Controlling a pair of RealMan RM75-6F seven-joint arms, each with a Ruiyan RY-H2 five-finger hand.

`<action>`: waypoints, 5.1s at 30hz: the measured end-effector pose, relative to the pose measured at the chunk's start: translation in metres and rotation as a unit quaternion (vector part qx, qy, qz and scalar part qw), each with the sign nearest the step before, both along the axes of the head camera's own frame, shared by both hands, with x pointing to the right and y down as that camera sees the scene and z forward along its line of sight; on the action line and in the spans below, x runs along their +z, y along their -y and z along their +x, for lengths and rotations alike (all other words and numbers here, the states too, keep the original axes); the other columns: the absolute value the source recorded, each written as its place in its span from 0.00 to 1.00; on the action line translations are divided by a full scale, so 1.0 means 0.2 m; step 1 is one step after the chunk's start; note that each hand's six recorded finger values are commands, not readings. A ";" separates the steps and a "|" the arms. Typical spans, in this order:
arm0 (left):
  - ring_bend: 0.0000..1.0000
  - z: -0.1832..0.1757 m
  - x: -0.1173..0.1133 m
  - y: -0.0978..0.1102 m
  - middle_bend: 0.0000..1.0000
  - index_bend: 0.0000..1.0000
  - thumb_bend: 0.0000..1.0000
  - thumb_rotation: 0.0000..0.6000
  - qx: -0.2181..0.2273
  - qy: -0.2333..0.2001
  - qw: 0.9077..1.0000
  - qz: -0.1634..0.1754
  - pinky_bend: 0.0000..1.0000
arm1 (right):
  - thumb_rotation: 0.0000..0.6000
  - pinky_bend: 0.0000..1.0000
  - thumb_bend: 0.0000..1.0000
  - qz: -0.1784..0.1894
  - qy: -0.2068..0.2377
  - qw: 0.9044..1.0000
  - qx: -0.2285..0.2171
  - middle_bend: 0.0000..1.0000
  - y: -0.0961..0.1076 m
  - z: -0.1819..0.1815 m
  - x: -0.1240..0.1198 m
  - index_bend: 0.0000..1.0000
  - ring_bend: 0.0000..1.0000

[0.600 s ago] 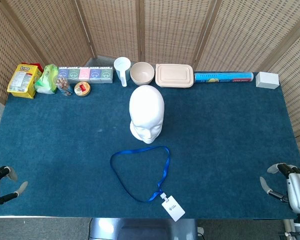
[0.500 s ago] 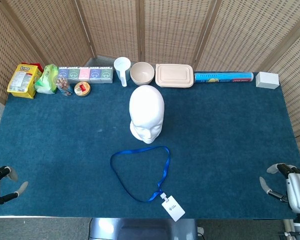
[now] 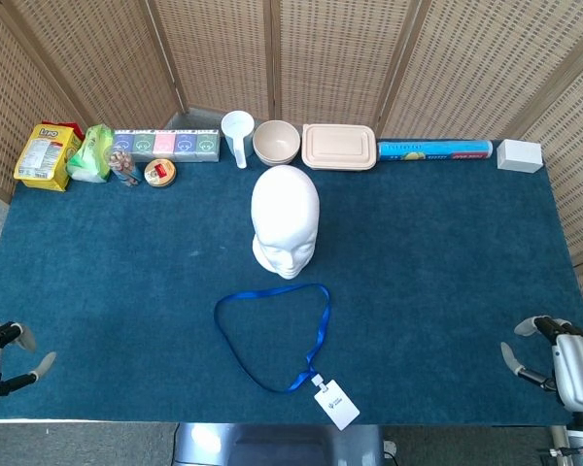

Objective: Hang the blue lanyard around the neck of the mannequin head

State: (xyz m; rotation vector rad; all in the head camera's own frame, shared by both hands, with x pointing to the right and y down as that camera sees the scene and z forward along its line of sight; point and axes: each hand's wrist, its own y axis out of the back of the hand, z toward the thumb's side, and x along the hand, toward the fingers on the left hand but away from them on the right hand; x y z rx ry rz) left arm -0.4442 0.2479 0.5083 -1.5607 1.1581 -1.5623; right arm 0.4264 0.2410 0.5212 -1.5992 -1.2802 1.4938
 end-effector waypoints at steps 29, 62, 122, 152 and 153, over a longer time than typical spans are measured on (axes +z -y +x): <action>0.49 0.29 0.28 0.21 0.57 0.61 0.22 0.81 0.050 -0.077 0.995 -0.047 0.29 | 0.55 0.69 0.37 -0.040 -0.021 0.998 -0.053 0.54 0.26 -0.34 0.31 0.43 0.64; 0.49 0.34 0.40 0.38 0.57 0.61 0.23 0.84 0.079 -0.080 0.992 -0.049 0.29 | 0.56 1.00 0.37 -0.121 -0.013 0.991 -0.059 0.80 0.34 -0.98 0.67 0.39 1.00; 0.49 0.33 0.42 0.43 0.57 0.61 0.23 0.85 0.091 -0.075 0.991 -0.055 0.29 | 0.56 1.00 0.37 -0.171 -0.074 0.980 -0.069 0.83 0.35 -1.48 0.94 0.36 1.00; 0.49 0.29 0.41 0.40 0.57 0.53 0.23 0.86 0.084 -0.079 0.992 -0.059 0.29 | 0.89 1.00 0.38 -0.149 -0.096 0.982 -0.059 0.83 0.34 -1.47 1.00 0.35 1.00; 0.49 0.29 0.41 0.40 0.57 0.53 0.23 0.85 0.084 -0.079 0.992 -0.059 0.29 | 0.90 1.00 0.38 -0.147 -0.097 0.983 -0.058 0.84 0.34 -1.47 1.01 0.35 1.00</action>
